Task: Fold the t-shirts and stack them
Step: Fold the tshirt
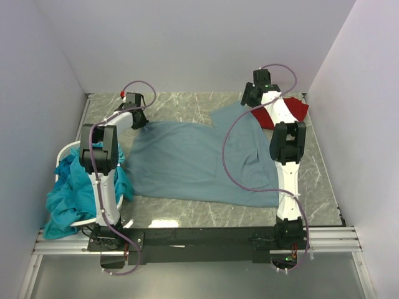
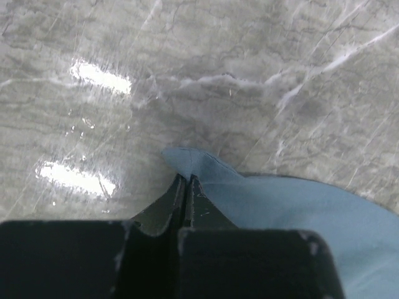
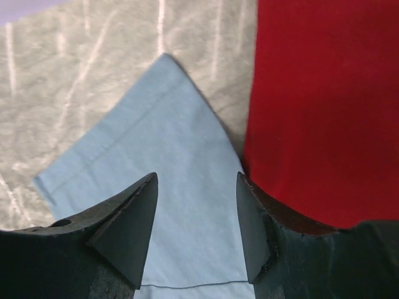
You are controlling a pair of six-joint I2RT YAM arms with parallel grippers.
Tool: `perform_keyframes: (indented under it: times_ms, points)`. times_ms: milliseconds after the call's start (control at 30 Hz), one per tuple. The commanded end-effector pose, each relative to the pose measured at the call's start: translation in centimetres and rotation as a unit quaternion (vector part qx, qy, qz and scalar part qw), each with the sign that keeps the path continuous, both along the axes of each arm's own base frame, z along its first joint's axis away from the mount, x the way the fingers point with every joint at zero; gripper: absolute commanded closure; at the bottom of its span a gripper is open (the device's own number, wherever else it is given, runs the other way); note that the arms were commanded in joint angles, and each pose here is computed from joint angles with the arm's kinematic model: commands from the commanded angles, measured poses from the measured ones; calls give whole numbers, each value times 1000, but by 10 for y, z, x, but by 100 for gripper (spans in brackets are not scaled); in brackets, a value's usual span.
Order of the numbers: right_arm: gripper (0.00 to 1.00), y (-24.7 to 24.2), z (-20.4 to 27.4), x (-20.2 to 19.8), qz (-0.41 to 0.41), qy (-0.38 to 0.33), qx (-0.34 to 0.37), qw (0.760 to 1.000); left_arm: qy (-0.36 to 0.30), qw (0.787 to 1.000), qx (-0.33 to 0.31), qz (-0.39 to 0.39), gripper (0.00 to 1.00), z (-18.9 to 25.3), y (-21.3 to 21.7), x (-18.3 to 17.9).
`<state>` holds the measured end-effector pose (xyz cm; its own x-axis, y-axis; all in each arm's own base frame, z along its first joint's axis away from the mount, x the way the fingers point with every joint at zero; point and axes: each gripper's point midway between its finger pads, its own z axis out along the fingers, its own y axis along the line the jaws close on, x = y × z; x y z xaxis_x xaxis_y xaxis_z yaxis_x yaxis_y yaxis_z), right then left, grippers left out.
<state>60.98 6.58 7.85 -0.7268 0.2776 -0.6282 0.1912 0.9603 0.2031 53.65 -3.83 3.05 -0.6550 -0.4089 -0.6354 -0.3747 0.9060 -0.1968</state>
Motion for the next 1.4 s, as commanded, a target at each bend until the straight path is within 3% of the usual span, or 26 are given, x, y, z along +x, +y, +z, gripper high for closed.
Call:
perform_keyframes:
  times_ms: [0,533,667,833,933,967,1033,1367]
  points:
    - [39,-15,-3,-4,-10,23,-20,999,-32,999,-7,-9,100,36,-2,0]
    - [41,-18,-23,-20,-7,64,-30,997,-53,998,-16,-17,100,53,-5,-4]
    - [56,-15,-22,-20,2,62,-23,998,-51,998,-15,-17,100,52,-5,-4]
    - [64,-13,-21,-21,6,66,-22,998,-51,998,-15,-18,100,52,-5,-5]
    - [82,-14,-11,-20,3,47,-24,999,-53,998,-13,-16,100,54,-4,-5]
    - [93,-14,-16,-22,5,45,-23,999,-54,998,-13,-16,100,55,-3,-5]
    - [100,-12,-2,-21,10,26,-19,999,-53,998,-13,-16,100,55,-4,-7]
    - [100,-7,52,-48,24,-52,0,998,-81,996,-1,20,100,72,10,-19]
